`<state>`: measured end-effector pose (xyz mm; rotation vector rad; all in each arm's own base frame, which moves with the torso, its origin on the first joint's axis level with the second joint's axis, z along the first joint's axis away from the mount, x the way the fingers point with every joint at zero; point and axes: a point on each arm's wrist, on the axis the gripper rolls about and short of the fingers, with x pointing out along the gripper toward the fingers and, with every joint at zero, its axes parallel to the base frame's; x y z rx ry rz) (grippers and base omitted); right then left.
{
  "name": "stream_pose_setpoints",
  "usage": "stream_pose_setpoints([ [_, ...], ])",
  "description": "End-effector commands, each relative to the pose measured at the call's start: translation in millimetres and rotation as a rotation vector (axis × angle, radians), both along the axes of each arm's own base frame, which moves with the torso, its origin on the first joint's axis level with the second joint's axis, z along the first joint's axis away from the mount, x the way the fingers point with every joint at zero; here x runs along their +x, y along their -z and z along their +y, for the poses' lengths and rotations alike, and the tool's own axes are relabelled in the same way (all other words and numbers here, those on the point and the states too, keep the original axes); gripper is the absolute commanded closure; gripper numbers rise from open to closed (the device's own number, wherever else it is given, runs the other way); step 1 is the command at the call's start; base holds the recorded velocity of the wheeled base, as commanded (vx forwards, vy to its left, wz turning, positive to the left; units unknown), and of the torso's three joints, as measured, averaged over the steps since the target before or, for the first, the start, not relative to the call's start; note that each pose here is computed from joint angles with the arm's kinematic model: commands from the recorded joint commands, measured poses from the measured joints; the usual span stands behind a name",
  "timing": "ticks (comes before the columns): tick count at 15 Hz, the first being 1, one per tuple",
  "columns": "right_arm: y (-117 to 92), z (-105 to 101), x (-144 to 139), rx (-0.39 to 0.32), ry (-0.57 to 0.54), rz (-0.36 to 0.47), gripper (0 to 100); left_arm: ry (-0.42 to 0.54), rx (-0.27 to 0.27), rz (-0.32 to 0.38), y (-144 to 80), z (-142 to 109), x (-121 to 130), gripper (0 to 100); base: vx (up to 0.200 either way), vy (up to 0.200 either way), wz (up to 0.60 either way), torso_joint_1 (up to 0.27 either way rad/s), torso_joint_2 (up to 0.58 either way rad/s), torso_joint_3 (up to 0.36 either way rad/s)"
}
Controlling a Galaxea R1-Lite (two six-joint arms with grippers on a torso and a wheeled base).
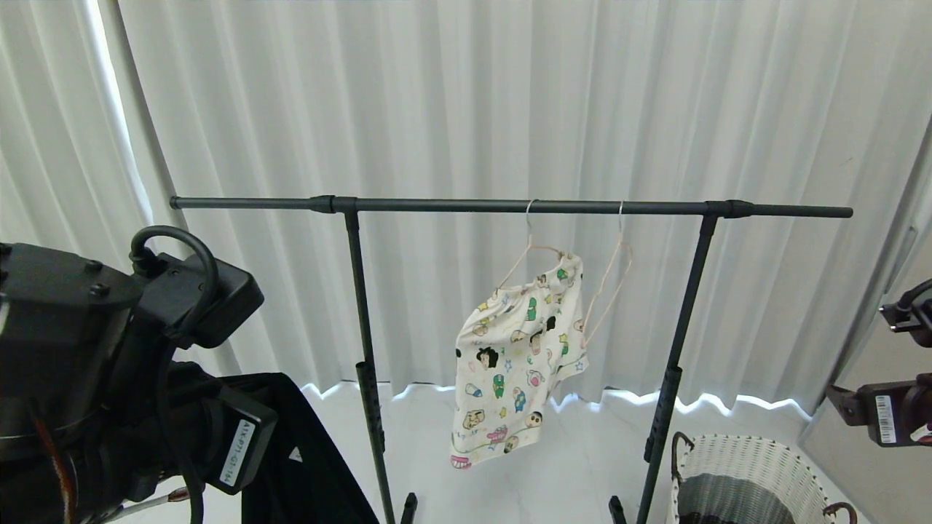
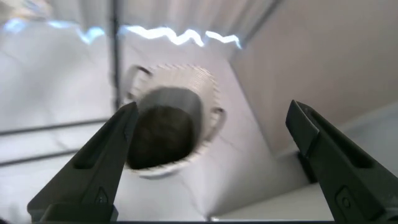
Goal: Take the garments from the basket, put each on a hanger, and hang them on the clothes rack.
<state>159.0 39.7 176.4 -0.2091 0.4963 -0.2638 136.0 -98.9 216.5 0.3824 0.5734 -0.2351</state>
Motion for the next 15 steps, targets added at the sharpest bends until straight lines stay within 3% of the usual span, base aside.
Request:
stream_pose_setpoints([
  [1,-8,14,3,0.016,-0.067,-0.027,0,0.000,0.005,0.005,2,0,0,100,0.000,0.200,0.00,0.007,0.00,0.002],
  [5,-42,40,31,0.125,-0.096,-0.122,0,0.000,0.008,0.009,3,1,-1,100,0.000,0.050,0.00,0.002,0.00,0.001],
  [9,-77,59,53,0.231,-0.080,-0.142,0,0.002,0.005,-0.003,3,0,1,100,0.000,0.000,0.00,0.000,0.00,0.000],
  [11,-83,63,51,0.241,-0.090,-0.122,0,0.001,0.006,0.001,4,-1,1,100,0.000,0.000,0.00,0.000,0.00,0.000],
  [15,-78,64,53,0.221,-0.092,-0.097,0,0.001,0.006,-0.001,3,-1,2,100,0.200,-0.050,0.00,0.000,0.00,0.002],
])
